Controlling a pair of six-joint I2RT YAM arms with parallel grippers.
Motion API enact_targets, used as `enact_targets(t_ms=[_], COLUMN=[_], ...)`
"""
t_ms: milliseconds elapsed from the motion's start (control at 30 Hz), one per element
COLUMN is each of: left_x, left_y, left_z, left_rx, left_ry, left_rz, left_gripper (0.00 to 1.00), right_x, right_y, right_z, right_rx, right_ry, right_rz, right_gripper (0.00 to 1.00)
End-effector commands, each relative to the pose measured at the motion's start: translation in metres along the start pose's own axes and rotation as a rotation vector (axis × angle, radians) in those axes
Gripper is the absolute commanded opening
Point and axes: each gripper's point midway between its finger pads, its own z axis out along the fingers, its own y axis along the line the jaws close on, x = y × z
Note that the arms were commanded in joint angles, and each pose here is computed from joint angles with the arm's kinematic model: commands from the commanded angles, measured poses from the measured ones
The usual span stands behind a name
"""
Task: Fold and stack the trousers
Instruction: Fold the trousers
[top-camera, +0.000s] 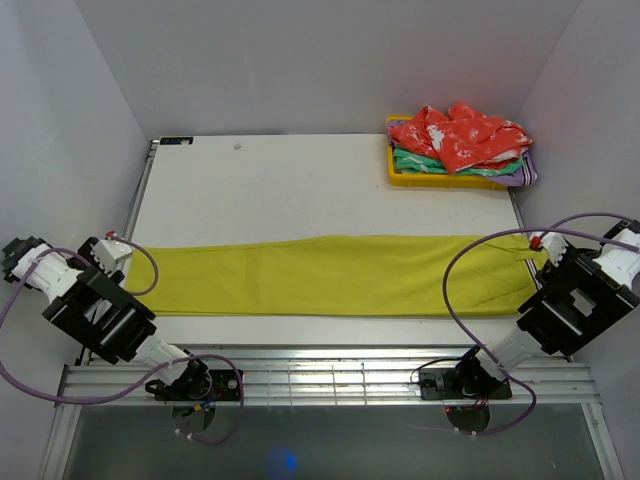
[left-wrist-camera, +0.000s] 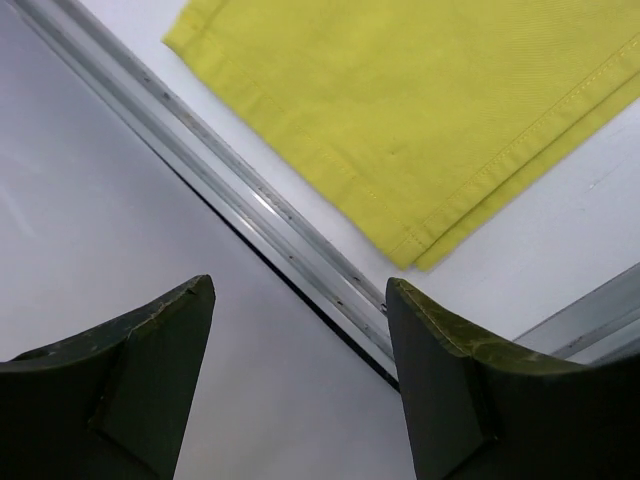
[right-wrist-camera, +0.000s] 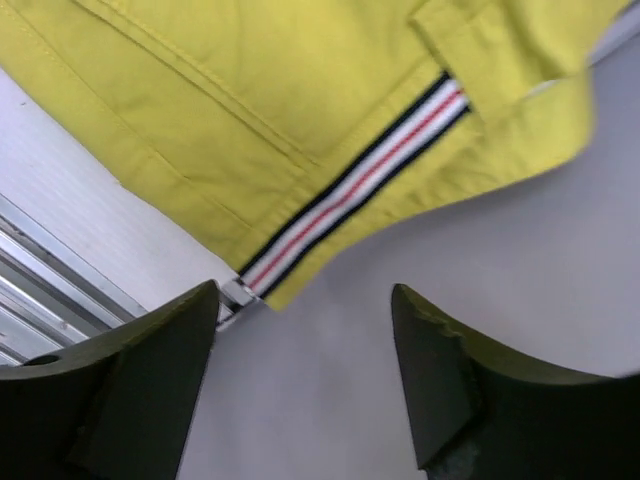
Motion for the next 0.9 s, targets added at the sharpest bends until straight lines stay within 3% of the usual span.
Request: enact_targets(t_ms=[0, 33, 167, 300, 333, 600, 700, 800, 833, 867], left_x=[-0.051, -0.058, -0.091, -0.114, -0.122, -0.117, -0.131, -0.178, -0.211, -0.232], left_y=[-0.006, -0.009, -0.013, -0.032, -0.036, -0.076, -0.076, -0.071, -0.070, -0.072], left_z=[-0.036, -0.039, -0.034, -0.007, 0.004, 0.069, 0.068, 0.061, 0.057, 0.056], left_rx=[-0.031, -0.030, -0.043, 0.026, 0.047, 0.151, 0.180, 0.195, 0.209, 0.222], left_ry=[-0.116, -0.125, -0.215, -0.227, -0.223, -0.116, -0.152, -0.272, -0.316, -0.334], left_rz=[0.020, 0.017, -0.044, -0.262, -0.249, -0.475, -0.461, -0.401, -0.324, -0.335], left_gripper=[0.80, 0.79, 0.79, 0.78, 0.77, 0.70, 0.70, 0.74, 0.75, 0.75], right_x=[-0.024, -0.029, -0.047, -0.064, -0.067, -0.054, -0.035, -0.031, -0.031, -0.034], right_y=[-0.024, -0.016, -0.013, -0.002, 0.002, 0.043, 0.062, 0.085, 0.089, 0.093], right_z=[-0.044, -0.047, -0.051, -0.022, -0.015, 0.062, 0.079, 0.088, 0.087, 0.088], right_rx=[0.099, 0.068, 0.088, 0.043, 0.035, -0.031, -0.052, -0.102, -0.103, -0.108], right_ry=[-0.049, -0.066, -0.129, -0.131, -0.129, -0.006, 0.072, 0.107, 0.116, 0.116], right_rz=[-0.034, -0.029, 0.002, 0.096, 0.110, 0.199, 0.159, 0.078, 0.018, -0.008], right_gripper=[0.78, 0.93, 0.96, 0.82, 0.78, 0.68, 0.66, 0.63, 0.62, 0.62])
